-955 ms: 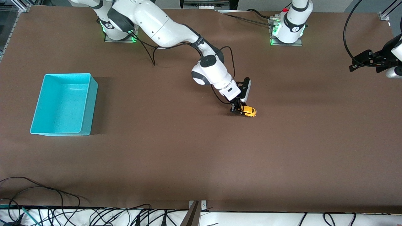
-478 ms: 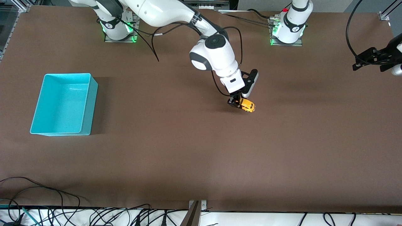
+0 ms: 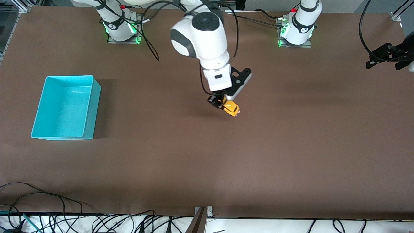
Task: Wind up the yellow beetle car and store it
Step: 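Lift the yellow car and carry it to the turquoise bin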
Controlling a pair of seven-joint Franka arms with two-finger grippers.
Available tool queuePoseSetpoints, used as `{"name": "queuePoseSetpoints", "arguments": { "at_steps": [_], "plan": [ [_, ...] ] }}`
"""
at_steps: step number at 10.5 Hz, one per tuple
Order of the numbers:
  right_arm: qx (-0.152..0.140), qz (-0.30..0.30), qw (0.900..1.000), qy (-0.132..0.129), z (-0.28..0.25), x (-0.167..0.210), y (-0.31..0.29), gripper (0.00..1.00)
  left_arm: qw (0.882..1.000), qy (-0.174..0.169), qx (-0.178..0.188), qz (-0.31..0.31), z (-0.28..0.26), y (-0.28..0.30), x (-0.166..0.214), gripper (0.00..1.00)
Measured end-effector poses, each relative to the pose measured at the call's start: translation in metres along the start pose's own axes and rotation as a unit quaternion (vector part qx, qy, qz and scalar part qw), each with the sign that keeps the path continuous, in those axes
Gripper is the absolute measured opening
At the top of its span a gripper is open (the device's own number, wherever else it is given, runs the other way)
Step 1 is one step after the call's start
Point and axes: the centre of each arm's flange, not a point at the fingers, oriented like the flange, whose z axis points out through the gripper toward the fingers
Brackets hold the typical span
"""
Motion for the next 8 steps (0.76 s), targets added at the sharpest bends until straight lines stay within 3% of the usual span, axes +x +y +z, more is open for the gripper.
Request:
{"name": "queuePoseSetpoints", "arguments": {
  "at_steps": [5, 8],
  "plan": [
    [-0.047, 0.052, 0.995, -0.069, -0.042, -0.076, 0.088, 0.48, 1.000, 0.005, 0.001, 0.007, -0.004, 0.007, 0.004, 1.00],
    [-0.028, 0.053, 0.994, -0.096, -0.053, -0.134, 0.143, 0.48, 1.000, 0.006, 0.002, 0.009, -0.005, 0.009, 0.005, 1.00]
  ]
}}
